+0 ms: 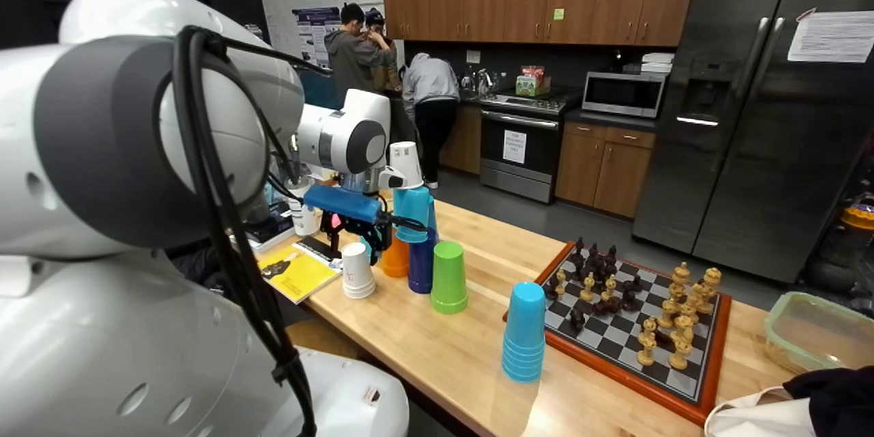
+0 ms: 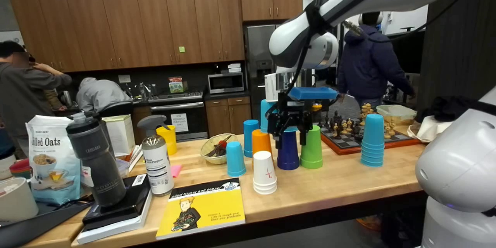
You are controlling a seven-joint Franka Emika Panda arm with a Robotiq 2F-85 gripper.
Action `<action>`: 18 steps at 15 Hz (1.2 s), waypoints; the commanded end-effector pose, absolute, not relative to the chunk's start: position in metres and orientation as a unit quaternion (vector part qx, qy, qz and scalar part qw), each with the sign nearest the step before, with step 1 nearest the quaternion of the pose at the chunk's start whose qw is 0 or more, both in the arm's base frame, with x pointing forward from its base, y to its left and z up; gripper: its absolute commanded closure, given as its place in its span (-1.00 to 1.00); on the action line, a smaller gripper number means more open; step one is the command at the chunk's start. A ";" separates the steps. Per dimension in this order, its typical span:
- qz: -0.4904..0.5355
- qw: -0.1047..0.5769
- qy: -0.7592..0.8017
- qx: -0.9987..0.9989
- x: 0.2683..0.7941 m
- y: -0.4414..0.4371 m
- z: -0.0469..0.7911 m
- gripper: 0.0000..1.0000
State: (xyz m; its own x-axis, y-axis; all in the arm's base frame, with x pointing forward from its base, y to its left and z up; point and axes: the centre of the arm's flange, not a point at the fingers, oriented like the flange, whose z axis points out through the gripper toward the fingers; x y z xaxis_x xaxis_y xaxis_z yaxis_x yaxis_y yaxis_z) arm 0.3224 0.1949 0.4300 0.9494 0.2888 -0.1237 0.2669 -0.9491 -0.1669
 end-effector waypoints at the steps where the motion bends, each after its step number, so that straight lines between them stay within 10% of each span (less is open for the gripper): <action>1: 0.066 0.076 -0.136 -0.986 0.321 0.191 0.431 -1.00; 18: 0.007 0.094 -0.094 -0.991 0.300 0.142 0.450 -1.00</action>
